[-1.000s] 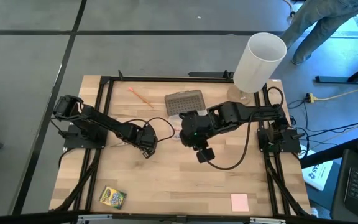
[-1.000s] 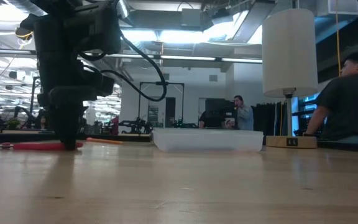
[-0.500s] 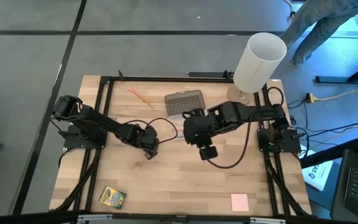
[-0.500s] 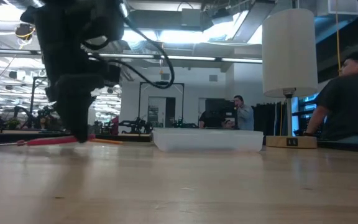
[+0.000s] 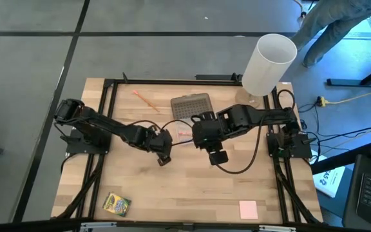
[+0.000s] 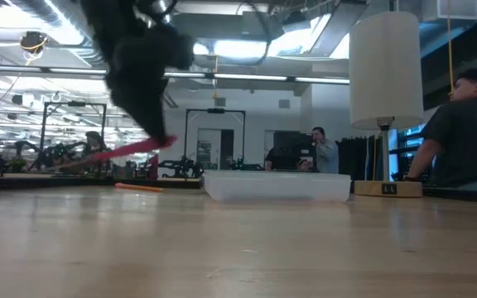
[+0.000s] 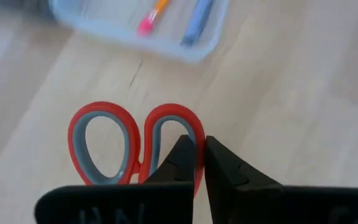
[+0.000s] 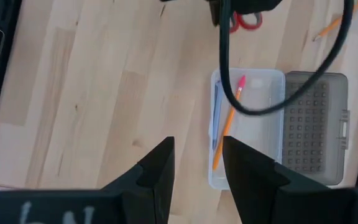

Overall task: Pack school essentials
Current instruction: Put the orange scissors into the black supply box

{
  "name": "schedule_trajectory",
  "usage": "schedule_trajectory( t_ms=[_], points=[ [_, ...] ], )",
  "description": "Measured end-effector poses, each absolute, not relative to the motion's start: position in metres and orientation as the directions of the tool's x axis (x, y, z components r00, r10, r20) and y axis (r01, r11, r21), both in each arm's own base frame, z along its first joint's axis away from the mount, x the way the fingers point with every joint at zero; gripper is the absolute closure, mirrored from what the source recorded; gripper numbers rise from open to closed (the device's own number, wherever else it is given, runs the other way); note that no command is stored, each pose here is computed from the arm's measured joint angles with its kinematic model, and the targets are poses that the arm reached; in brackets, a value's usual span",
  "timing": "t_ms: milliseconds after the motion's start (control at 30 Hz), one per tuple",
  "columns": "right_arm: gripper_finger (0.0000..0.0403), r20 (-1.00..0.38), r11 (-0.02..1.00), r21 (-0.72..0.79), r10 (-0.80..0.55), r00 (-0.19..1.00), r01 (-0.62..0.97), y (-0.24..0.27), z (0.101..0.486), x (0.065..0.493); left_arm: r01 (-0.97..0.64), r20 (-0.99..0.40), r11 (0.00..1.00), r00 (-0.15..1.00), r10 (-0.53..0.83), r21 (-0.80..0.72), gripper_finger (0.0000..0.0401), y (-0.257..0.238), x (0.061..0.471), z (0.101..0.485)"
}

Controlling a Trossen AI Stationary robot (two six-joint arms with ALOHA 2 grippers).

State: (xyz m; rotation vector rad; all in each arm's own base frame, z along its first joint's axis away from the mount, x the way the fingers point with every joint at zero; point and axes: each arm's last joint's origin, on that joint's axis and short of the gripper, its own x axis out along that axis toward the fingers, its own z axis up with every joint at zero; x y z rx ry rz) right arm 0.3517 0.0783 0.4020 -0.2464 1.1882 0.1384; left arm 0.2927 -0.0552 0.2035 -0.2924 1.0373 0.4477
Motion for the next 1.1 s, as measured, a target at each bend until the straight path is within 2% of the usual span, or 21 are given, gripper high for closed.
schedule_trajectory(
  t_ms=[167,333,667,1100],
  points=[
    [0.0266,-0.908,0.976,-0.103,-0.013,0.418,-0.193,0.075,0.420,0.336,-0.435,-0.840,0.900,0.500,0.213,-0.031,0.0398,-0.054,0.306,0.226],
    [0.0266,-0.863,0.985,-0.149,-0.086,0.498,-0.089,0.066,0.444,0.312,-0.405,-0.794,0.914,0.564,0.228,-0.026,0.0399,-0.046,0.316,0.241],
    [0.0266,-0.833,0.983,-0.168,-0.105,0.542,-0.067,0.062,0.458,0.296,-0.342,-0.631,0.938,0.739,0.236,-0.050,0.0399,-0.024,0.340,0.270],
    [0.0266,-0.833,0.979,-0.181,-0.105,0.543,-0.089,0.062,0.458,0.296,-0.263,-0.462,0.965,0.858,0.226,-0.017,0.0399,-0.009,0.376,0.259]
  ],
)
